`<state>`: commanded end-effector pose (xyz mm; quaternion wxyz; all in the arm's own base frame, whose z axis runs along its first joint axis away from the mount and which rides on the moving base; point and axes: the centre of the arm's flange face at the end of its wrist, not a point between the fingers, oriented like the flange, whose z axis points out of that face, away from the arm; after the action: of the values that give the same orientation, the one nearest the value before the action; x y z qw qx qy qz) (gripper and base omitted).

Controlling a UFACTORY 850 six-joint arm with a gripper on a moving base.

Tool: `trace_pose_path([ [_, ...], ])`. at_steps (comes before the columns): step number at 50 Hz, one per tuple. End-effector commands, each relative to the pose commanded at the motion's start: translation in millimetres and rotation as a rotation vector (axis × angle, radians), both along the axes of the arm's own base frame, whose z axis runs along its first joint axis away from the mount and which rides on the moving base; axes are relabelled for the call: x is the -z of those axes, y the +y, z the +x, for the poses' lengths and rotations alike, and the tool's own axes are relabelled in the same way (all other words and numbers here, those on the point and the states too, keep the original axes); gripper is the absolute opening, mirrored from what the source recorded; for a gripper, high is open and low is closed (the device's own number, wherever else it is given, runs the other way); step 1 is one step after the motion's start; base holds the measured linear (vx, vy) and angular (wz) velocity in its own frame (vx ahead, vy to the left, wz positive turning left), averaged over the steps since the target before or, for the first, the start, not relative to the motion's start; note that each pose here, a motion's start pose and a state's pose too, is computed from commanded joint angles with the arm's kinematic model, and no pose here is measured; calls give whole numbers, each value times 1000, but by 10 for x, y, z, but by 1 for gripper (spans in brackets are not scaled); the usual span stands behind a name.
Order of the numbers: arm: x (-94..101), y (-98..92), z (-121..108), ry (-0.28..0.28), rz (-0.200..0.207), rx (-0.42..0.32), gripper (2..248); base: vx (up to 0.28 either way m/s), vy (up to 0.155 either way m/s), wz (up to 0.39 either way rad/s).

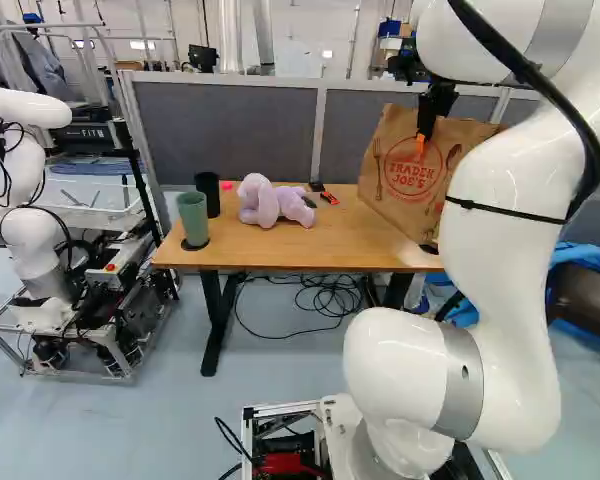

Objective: Pick up the bag on the ground and place it on the table

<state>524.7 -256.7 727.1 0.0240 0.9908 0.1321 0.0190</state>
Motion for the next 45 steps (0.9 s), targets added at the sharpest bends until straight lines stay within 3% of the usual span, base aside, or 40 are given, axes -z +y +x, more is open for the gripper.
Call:
trace_pose_path([
  [16, 35, 8, 168, -5, -2, -13, 21, 0, 0, 0],
  [45, 470, -37, 626, 35, 16, -38, 21, 0, 0, 0],
])
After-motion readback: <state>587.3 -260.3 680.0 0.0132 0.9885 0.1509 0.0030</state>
